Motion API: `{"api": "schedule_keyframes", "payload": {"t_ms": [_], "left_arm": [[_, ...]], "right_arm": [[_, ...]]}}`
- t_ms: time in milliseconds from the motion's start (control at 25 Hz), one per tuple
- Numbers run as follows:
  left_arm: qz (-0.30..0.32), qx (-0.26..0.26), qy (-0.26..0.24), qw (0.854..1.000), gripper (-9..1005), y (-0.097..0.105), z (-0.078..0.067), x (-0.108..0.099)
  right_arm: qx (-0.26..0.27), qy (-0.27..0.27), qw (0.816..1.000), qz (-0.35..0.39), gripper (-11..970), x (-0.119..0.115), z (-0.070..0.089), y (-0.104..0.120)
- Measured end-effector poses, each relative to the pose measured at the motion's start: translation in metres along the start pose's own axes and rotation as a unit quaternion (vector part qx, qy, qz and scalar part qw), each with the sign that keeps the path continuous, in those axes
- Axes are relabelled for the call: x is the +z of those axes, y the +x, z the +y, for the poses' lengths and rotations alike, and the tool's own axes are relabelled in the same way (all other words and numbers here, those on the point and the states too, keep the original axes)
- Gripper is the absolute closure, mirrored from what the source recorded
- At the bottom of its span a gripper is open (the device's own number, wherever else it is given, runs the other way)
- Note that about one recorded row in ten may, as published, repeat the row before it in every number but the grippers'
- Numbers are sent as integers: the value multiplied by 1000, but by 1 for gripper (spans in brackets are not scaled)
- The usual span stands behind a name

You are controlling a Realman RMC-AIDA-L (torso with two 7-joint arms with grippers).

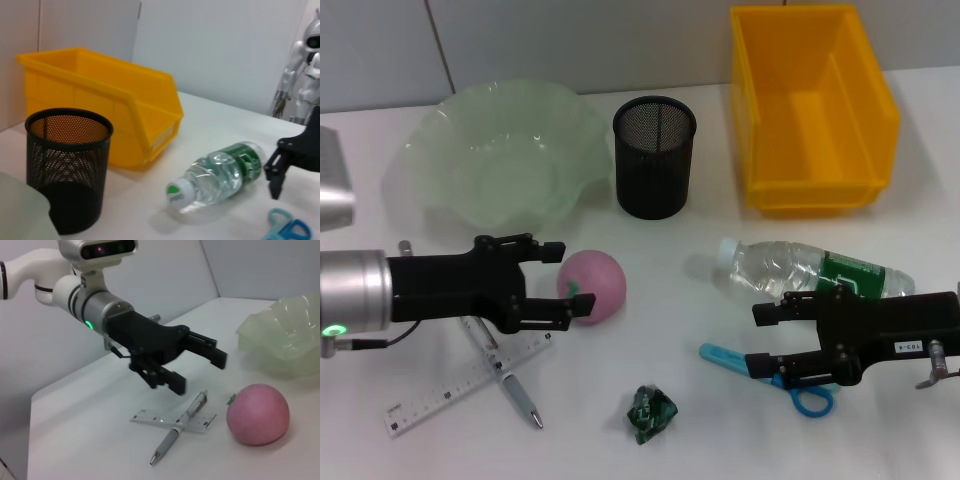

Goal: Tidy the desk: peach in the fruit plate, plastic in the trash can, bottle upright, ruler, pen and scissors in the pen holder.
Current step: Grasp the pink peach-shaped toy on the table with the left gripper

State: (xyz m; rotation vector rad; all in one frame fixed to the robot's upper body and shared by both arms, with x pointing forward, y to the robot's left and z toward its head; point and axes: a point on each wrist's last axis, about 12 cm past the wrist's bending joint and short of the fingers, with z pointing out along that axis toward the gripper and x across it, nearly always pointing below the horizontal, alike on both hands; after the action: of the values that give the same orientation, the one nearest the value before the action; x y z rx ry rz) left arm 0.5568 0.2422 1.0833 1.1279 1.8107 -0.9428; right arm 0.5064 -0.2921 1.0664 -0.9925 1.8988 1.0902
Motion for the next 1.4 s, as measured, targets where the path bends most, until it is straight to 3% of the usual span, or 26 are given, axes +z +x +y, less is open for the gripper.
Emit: {"api": "schedule_keyframes", "payload": {"t_ms": [440,840,1400], "left_arm": [[41,46,-44,997,228,-4,4,37],[78,64,-67,993,246,0,6,50],[79,67,-69,992,272,-3,8,52]], "right_arm": [[-1,5,1000,1,197,0,-1,0],[-2,6,1000,1,196,0,-2,-2],[-4,5,1000,1,197,1,-3,-4]]}}
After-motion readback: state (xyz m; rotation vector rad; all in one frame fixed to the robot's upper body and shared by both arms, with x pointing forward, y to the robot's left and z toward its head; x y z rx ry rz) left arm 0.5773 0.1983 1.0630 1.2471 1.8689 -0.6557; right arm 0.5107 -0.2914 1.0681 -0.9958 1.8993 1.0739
